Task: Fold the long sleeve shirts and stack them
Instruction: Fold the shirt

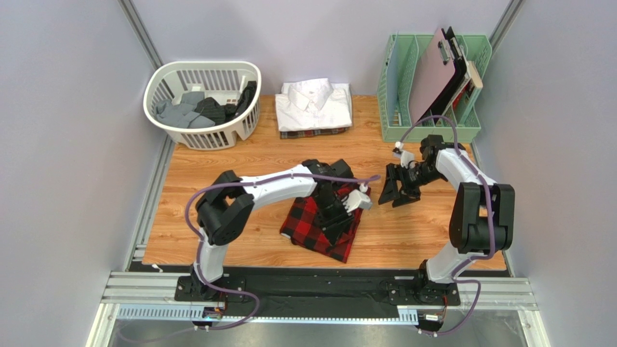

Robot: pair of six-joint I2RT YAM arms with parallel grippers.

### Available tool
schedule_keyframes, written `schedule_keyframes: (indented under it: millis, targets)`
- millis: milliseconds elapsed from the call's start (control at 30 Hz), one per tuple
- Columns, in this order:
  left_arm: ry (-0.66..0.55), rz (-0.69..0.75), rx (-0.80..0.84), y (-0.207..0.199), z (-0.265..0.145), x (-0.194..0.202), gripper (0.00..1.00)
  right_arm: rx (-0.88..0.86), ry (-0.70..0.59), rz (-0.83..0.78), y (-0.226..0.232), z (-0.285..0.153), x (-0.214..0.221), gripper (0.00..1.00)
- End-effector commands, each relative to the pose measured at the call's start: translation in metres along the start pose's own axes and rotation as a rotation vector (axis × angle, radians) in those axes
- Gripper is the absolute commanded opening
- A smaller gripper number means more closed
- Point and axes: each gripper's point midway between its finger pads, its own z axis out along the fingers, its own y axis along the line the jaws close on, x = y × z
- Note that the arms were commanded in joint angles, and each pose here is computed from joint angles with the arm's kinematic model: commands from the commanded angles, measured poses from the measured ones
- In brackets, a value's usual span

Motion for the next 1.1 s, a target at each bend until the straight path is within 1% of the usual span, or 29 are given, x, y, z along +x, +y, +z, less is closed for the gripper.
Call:
schedule_keyframes:
  millis: [0, 33, 100, 133, 200, 233, 267, 333, 367, 400, 433, 467, 533, 567, 600, 633, 667, 700, 733, 800, 833, 900, 933, 967, 1000, 1033, 1067]
  targets:
    - [-0.394, -0.013, 0.093, -0.023, -0.105, -0.058, 0.41, 0.018, -0.004, -0.044, 0.005, 0.002, -0.019, 0.68]
    - [-0.462, -0.039, 0.066, -0.011, -0.133, -0.055, 0.41, 0.026, 0.018, -0.043, 0.003, 0.008, -0.018, 0.68]
    - [-0.507, -0.081, 0.052, 0.002, -0.149, -0.042, 0.44, 0.033, 0.062, -0.084, 0.012, 0.023, -0.017, 0.69]
    - [-0.547, -0.119, 0.016, 0.015, -0.165, -0.029, 0.45, 0.034, 0.087, -0.087, 0.013, 0.031, -0.015, 0.7]
    - [-0.58, -0.16, -0.018, 0.026, -0.177, -0.016, 0.45, 0.042, 0.136, -0.127, 0.021, 0.047, -0.011, 0.72]
    - [-0.615, -0.212, -0.039, 0.035, -0.189, -0.001, 0.45, 0.044, 0.154, -0.141, 0.024, 0.052, -0.01, 0.73]
    - [-0.64, -0.23, -0.037, 0.037, -0.195, 0.004, 0.46, 0.038, 0.193, -0.156, 0.028, 0.064, -0.005, 0.74]
    - [-0.687, -0.291, -0.071, 0.047, -0.208, 0.025, 0.46, 0.04, 0.23, -0.17, 0.031, 0.074, 0.0, 0.74]
    - [-0.695, -0.297, -0.093, 0.051, -0.212, 0.032, 0.46, 0.041, 0.266, -0.178, 0.031, 0.083, 0.004, 0.73]
    - [-0.723, -0.311, -0.128, 0.055, -0.222, 0.041, 0.46, 0.055, 0.283, -0.182, 0.028, 0.087, 0.007, 0.7]
    - [-0.722, -0.329, -0.139, 0.057, -0.222, 0.049, 0.46, 0.067, 0.304, -0.182, 0.025, 0.092, 0.01, 0.66]
    - [-0.719, -0.338, -0.149, 0.058, -0.222, 0.056, 0.46, 0.079, 0.332, -0.185, 0.02, 0.098, 0.014, 0.58]
    - [-0.731, -0.358, -0.172, 0.059, -0.227, 0.069, 0.46, 0.133, 0.365, -0.232, 0.005, 0.101, 0.016, 0.5]
    - [-0.73, -0.359, -0.175, 0.058, -0.227, 0.073, 0.46, 0.158, 0.366, -0.258, -0.002, 0.102, 0.012, 0.41]
    - [-0.741, -0.36, -0.187, 0.057, -0.23, 0.077, 0.46, 0.209, 0.387, -0.321, -0.017, 0.103, 0.008, 0.37]
    - [-0.738, -0.363, -0.188, 0.056, -0.229, 0.081, 0.46, 0.231, 0.389, -0.362, -0.023, 0.103, 0.002, 0.33]
    - [-0.741, -0.363, -0.19, 0.054, -0.229, 0.083, 0.46, 0.244, 0.397, -0.41, -0.027, 0.103, -0.004, 0.22]
    - [-0.75, -0.361, -0.199, 0.054, -0.231, 0.085, 0.46, 0.29, 0.374, -0.484, -0.029, 0.102, -0.026, 0.19]
    - [-0.75, -0.368, -0.201, 0.054, -0.23, 0.088, 0.45, 0.31, 0.383, -0.598, -0.028, 0.104, -0.036, 0.18]
    - [-0.769, -0.404, -0.211, 0.056, -0.231, 0.092, 0.45, 0.397, 0.361, -0.782, -0.024, 0.106, -0.069, 0.18]
    - [-0.778, -0.423, -0.209, 0.06, -0.227, 0.095, 0.45, 0.397, 0.389, -0.94, -0.012, 0.113, -0.076, 0.19]
    - [-0.818, -0.453, -0.208, 0.063, -0.232, 0.1, 0.44, 0.454, 0.405, -1.117, -0.002, 0.118, -0.096, 0.2]
    - [-0.834, -0.478, -0.199, 0.064, -0.234, 0.101, 0.44, 0.452, 0.442, -1.233, 0.008, 0.129, -0.094, 0.21]
    - [-0.857, -0.486, -0.184, 0.064, -0.239, 0.101, 0.44, 0.459, 0.448, -1.373, 0.013, 0.135, -0.106, 0.23]
    - [-0.885, -0.515, -0.19, 0.068, -0.246, 0.105, 0.43, 0.458, 0.465, -1.465, 0.018, 0.14, -0.108, 0.24]
    - [-0.898, -0.532, -0.173, 0.068, -0.246, 0.105, 0.43, 0.494, 0.45, -1.567, 0.026, 0.147, -0.116, 0.25]
    - [-0.922, -0.567, -0.185, 0.072, -0.251, 0.111, 0.43, 0.489, 0.471, -1.712, 0.03, 0.152, -0.122, 0.28]
